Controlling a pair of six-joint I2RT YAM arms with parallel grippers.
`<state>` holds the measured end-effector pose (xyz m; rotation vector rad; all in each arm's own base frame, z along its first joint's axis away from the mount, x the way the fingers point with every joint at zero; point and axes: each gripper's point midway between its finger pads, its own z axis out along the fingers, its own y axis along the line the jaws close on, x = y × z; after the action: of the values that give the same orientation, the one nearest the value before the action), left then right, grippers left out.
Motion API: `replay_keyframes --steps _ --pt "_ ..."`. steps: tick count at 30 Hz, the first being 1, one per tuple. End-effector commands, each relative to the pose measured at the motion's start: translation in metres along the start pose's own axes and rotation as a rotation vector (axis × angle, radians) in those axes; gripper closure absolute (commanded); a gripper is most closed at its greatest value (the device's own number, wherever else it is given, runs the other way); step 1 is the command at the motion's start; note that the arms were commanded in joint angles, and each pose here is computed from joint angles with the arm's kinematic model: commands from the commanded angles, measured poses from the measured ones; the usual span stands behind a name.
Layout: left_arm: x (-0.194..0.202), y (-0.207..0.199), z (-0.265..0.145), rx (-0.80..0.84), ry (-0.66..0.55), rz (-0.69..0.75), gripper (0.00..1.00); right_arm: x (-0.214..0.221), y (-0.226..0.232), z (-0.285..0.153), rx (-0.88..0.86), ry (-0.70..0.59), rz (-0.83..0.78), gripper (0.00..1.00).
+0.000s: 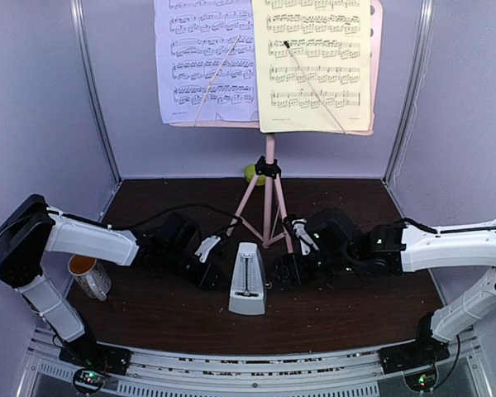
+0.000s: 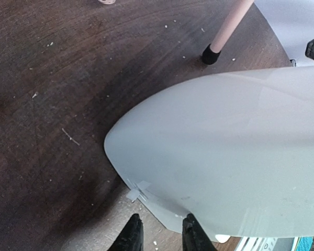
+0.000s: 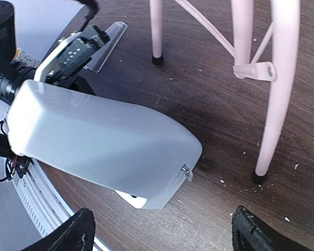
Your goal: Set up the instrument practice props
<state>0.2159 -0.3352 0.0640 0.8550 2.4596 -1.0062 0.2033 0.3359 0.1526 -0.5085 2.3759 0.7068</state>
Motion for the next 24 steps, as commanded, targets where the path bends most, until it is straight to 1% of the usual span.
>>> replay_keyframes --steps 1,3,5,9,15,19,24 --pt "-0.029 -0.025 -0.01 0.079 -0.089 0.08 0.71 -0.011 0.01 -0.005 -0.005 -0.083 -0.025 0.08" --pt "-0.029 -0.023 -0.015 0.057 -0.094 0.085 0.7 -0.015 0.016 -0.007 -0.005 -0.116 -0.037 0.05" --pt "-0.03 -0.02 -0.02 0.022 -0.102 0.09 0.68 -0.02 0.027 -0.009 -0.025 -0.156 -0.051 0.04" --pt "-0.031 -0.011 -0.026 -0.043 -0.105 0.091 0.64 -0.027 0.038 -0.008 -0.002 -0.21 -0.072 0.03" --pt "-0.036 -0.012 -0.033 -0.058 -0.137 0.084 0.62 -0.039 0.061 -0.001 0.019 -0.302 -0.122 0.02" --pt "-0.036 -0.012 -0.036 -0.063 -0.141 0.082 0.62 -0.043 0.064 0.001 0.051 -0.333 -0.156 0.05" --pt "-0.035 -0.012 -0.04 -0.071 -0.143 0.083 0.62 -0.046 0.057 0.003 0.098 -0.365 -0.162 0.14"
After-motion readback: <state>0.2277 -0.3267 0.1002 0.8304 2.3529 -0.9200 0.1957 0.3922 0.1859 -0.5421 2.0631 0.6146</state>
